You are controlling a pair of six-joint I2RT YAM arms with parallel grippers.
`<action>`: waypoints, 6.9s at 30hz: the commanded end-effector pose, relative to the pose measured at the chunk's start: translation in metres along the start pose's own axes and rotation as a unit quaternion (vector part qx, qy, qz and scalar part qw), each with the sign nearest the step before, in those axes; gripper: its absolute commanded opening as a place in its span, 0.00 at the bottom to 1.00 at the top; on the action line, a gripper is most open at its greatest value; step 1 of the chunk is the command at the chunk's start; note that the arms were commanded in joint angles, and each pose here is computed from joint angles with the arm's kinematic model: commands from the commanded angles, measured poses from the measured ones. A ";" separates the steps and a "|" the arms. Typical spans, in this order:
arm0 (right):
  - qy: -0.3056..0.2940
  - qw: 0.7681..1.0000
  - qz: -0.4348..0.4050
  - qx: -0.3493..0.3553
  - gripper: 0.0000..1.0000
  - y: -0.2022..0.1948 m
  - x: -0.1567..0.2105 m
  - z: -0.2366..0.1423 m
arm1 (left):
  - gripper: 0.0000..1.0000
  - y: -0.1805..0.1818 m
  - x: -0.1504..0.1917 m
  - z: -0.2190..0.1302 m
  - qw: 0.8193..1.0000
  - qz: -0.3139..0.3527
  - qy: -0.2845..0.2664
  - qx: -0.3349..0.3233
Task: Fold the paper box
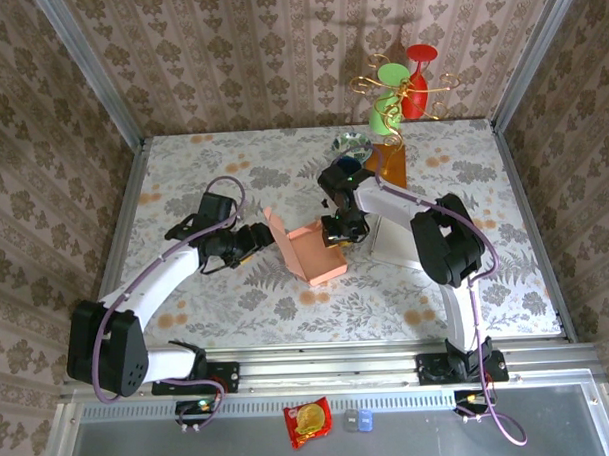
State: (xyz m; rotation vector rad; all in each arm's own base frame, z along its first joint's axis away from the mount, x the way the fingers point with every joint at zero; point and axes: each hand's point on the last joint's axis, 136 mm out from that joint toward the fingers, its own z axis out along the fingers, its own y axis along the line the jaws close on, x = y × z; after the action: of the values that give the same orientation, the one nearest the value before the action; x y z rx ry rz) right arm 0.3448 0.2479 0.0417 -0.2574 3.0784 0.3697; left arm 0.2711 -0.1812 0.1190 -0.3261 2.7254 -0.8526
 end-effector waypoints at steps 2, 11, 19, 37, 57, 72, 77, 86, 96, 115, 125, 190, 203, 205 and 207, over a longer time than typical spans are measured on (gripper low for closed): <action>0.007 1.000 0.018 -0.014 0.22 0.002 0.001 0.009 | 0.72 -0.003 -0.002 -0.002 1.000 0.013 0.002 -0.005; -0.026 0.993 0.114 -0.032 0.07 0.006 0.000 0.001 | 0.72 -0.002 -0.004 -0.010 1.000 0.023 -0.002 -0.017; -0.051 0.972 0.227 -0.020 0.00 0.000 0.004 -0.011 | 0.74 0.014 -0.016 -0.045 0.994 0.046 -0.032 -0.094; -0.085 0.805 0.587 -0.025 0.00 0.023 0.029 -0.028 | 0.74 0.007 -0.019 -0.071 0.991 0.083 -0.048 -0.096; -0.054 0.762 0.644 -0.032 0.18 0.044 0.048 0.009 | 0.57 0.013 -0.008 -0.038 0.989 0.132 -0.017 -0.068; -0.168 0.853 0.487 -0.083 0.34 0.028 0.005 -0.082 | 0.66 -0.005 -0.052 -0.024 0.981 0.180 -0.059 -0.041; -0.232 0.931 0.256 -0.114 0.37 0.020 -0.030 -0.127 | 0.66 -0.006 -0.063 -0.013 0.978 0.198 -0.034 -0.053; -0.202 0.973 0.037 -0.105 0.53 -0.013 -0.032 -0.149 | 0.66 -0.009 -0.085 0.004 0.970 0.236 0.004 -0.055; -0.193 0.970 0.033 -0.141 0.51 -0.012 -0.036 -0.159 | 0.57 -0.018 -0.081 0.025 0.967 0.252 0.038 -0.032; -0.189 0.969 0.038 -0.157 0.47 -0.010 -0.028 -0.156 | 0.00 -0.030 -0.068 0.023 0.956 0.285 0.070 -0.022; -0.169 0.980 -0.039 -0.102 0.49 -0.018 -0.001 -0.152 | 0.00 -0.037 -0.049 0.005 0.921 0.377 0.093 0.006; -0.238 0.971 -0.028 0.015 0.00 0.043 -0.098 -0.122 | 0.00 -0.050 -0.113 0.018 0.955 0.286 -0.051 -0.067; -0.361 0.932 0.026 -0.030 0.00 0.057 -0.146 -0.133 | 0.00 -0.058 -0.157 0.030 0.953 0.264 -0.148 -0.006; -0.370 0.928 0.027 -0.032 0.00 0.059 -0.149 -0.129 | 0.00 -0.058 -0.163 0.032 0.952 0.261 -0.161 0.004; -0.375 0.926 0.029 -0.032 0.00 0.058 -0.150 -0.124 | 0.00 -0.058 -0.166 0.036 0.951 0.257 -0.170 0.015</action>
State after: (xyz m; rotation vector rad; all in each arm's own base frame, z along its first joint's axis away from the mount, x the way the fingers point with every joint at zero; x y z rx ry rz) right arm 0.4714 0.2843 0.1594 -0.0517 2.4414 0.3689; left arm 0.4345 -0.1846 0.1476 0.2334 2.3912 -0.5139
